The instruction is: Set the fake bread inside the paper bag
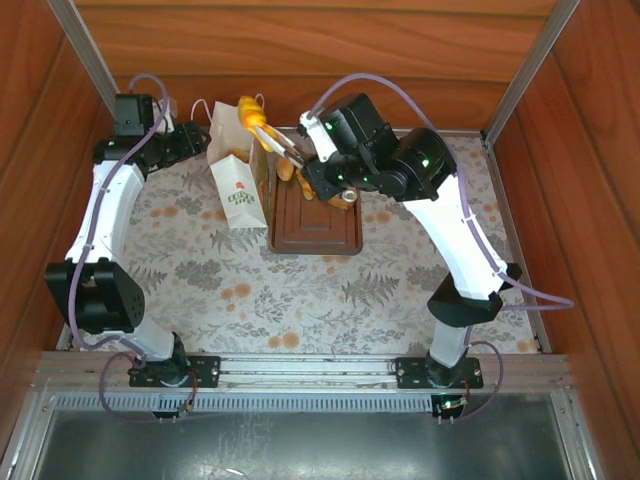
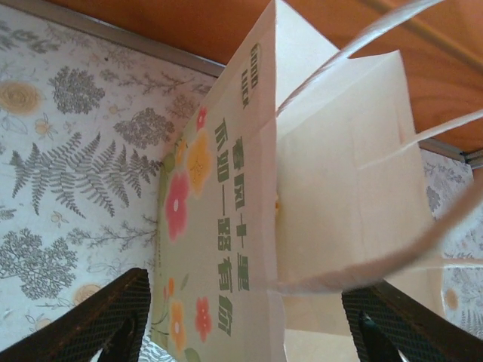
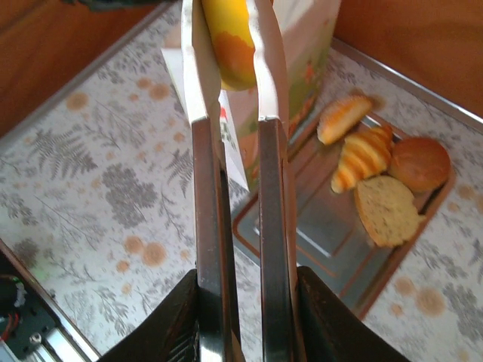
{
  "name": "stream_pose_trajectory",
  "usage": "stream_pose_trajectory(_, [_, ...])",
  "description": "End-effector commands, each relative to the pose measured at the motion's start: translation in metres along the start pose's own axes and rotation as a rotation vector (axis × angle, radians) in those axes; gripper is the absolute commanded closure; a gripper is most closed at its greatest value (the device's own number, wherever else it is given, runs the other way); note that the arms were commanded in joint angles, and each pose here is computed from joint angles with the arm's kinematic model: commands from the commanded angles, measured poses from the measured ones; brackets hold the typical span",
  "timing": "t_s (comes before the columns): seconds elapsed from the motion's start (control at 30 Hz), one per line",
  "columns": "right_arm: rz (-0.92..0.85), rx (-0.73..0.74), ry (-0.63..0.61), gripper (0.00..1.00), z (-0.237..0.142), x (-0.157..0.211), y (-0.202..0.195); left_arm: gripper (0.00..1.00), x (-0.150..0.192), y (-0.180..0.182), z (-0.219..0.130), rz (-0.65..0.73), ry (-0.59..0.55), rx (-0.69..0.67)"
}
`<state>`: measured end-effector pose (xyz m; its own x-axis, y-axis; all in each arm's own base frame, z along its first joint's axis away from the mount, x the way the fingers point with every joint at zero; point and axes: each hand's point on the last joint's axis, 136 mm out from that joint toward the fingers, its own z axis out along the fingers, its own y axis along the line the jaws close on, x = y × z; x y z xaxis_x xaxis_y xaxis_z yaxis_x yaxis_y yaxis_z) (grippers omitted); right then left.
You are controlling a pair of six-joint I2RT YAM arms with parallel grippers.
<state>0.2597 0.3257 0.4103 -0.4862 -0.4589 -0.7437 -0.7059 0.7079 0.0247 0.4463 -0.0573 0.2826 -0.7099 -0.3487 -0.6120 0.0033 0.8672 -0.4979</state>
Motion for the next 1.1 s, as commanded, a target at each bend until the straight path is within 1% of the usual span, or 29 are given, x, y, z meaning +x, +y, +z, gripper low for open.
stream_pose_trajectory(0.0, [-0.021,-0.052,-0.104,0.67,0.020,-0.033,0.016,0.32,-0.001,-0.005,0.002,0.005,0.017,0.009])
stream_pose_trajectory(0.27, [-0.045,0.045,-0.134,0.67,0.070,-0.051,0.007,0.42,0.001,0.001,0.011,0.020,0.028,-0.018])
stream_pose_trajectory(0.43, [-0.078,0.103,-0.126,0.67,0.100,-0.052,0.001,0.45,0.001,0.002,0.015,0.025,0.034,-0.021])
stream_pose_trajectory(0.73, [-0.134,0.177,-0.048,0.66,0.143,-0.036,-0.008,0.48,0.004,0.003,0.024,0.018,0.054,-0.017])
stream_pose_trajectory(1.07, [-0.160,0.206,0.051,0.61,0.165,-0.011,-0.014,0.50,0.008,0.007,0.026,0.013,0.061,-0.032])
